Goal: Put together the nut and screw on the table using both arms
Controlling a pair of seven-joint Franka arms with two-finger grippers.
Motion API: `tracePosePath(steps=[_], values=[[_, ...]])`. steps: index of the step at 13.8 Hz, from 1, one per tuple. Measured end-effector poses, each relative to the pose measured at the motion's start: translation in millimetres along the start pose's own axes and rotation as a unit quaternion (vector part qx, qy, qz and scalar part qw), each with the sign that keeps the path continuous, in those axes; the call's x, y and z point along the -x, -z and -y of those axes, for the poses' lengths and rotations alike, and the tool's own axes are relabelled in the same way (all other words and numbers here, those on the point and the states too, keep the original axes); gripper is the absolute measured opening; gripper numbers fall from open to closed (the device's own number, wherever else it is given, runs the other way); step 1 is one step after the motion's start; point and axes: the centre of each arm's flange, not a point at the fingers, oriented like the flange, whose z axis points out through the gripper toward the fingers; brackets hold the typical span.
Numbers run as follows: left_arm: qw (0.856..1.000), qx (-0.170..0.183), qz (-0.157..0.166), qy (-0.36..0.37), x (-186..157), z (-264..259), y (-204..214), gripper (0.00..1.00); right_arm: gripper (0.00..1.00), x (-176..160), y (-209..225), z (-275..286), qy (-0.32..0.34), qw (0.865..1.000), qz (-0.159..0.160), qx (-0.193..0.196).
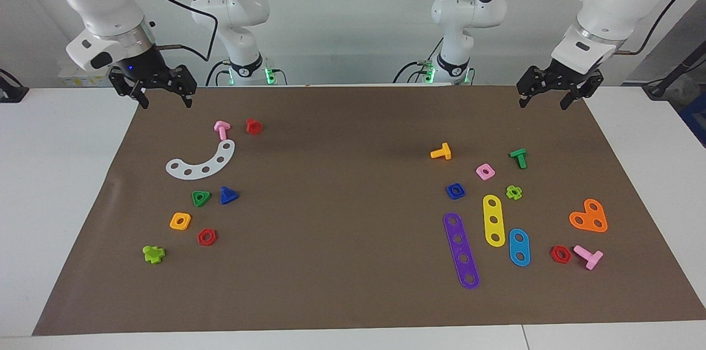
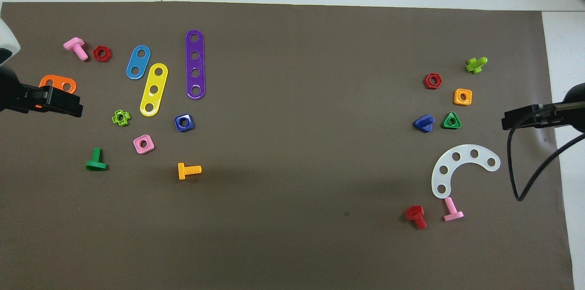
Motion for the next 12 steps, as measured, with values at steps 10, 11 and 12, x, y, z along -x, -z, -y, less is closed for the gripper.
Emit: tracePosePath(steps=[10,11,12], values=[[0.991,0.025,-0.023,0.129,-30,-67,-182,0.95,1.00,-42,-204,21,0.109,0.993,-0.033,-0.025],[0.989,0.025,-0.026,0.145,-30,-69,-199,0.95,0.99,-46,-218,27,0.114,0.993,-0.035,-0.023],[0.986,0.025,-0.027,0.164,-30,-70,-212,0.93,0.98,-50,-231,34,0.119,0.992,-0.038,-0.020]])
